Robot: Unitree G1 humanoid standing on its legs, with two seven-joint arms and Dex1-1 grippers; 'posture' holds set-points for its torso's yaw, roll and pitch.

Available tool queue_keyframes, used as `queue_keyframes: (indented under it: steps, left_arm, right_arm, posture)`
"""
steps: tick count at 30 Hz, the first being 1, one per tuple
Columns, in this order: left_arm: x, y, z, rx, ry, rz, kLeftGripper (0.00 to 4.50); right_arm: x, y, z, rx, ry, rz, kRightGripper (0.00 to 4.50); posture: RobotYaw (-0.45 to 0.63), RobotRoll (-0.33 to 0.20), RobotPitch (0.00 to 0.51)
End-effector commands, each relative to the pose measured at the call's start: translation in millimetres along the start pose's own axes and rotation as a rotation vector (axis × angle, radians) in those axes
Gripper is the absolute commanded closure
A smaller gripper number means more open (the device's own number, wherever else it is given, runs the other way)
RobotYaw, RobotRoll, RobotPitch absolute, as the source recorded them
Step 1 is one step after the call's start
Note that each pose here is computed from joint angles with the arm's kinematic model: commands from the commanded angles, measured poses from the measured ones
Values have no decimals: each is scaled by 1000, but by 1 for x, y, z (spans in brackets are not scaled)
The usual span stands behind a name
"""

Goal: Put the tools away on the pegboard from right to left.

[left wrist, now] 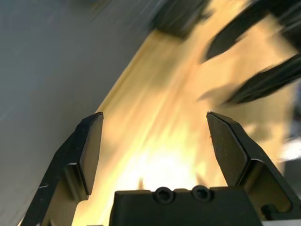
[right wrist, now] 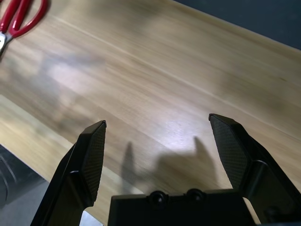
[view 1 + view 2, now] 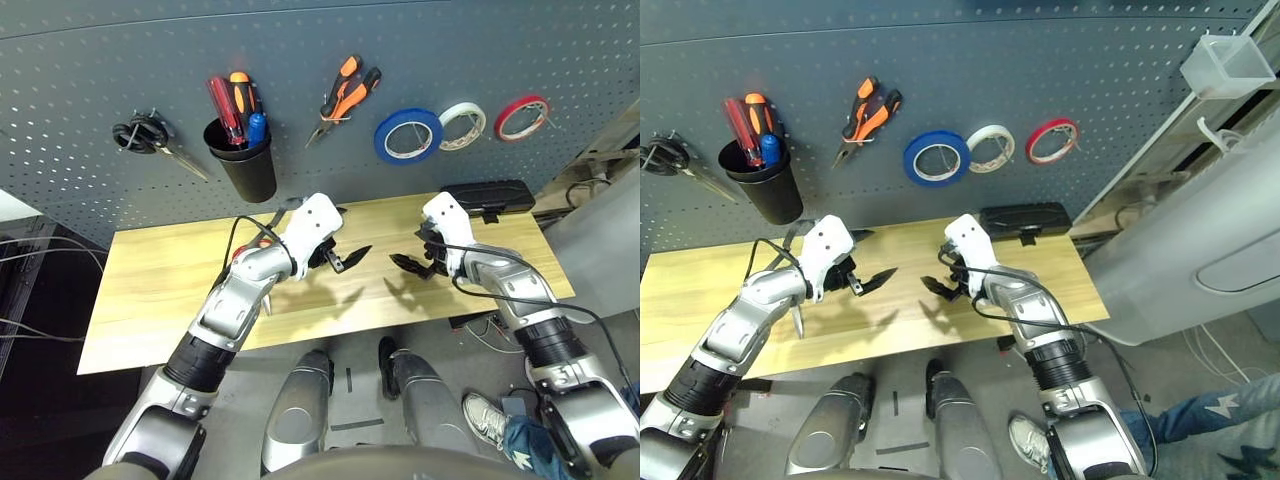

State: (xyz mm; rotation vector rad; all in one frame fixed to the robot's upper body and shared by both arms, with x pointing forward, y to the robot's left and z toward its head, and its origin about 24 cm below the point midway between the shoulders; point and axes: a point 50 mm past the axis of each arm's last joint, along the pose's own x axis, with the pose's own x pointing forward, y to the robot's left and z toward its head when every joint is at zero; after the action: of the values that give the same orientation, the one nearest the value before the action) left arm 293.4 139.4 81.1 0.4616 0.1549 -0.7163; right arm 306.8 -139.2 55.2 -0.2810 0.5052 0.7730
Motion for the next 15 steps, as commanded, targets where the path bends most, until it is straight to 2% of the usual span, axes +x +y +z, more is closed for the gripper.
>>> queue_keyframes:
  steps: [1, 5, 8, 15]
  left_arm:
    - [-12, 20, -39, -36, 183, 181, 12]
    - [-24, 40, -63, -54, 308, 344, 12]
    - [-29, 47, -73, -68, 347, 424, 12]
    - [-35, 46, -98, -220, 445, 510, 12]
  right_arm:
    - [10, 7, 5, -21, 18, 40, 0]
    - [26, 17, 20, -39, -10, 75, 0]
    - [38, 24, 26, -42, -17, 93, 0]
    - [52, 31, 32, -39, -23, 113, 0]
  posture:
    - [162, 0, 226]
    - [160, 0, 230]
    - [168, 0, 233]
    - [177, 0, 237]
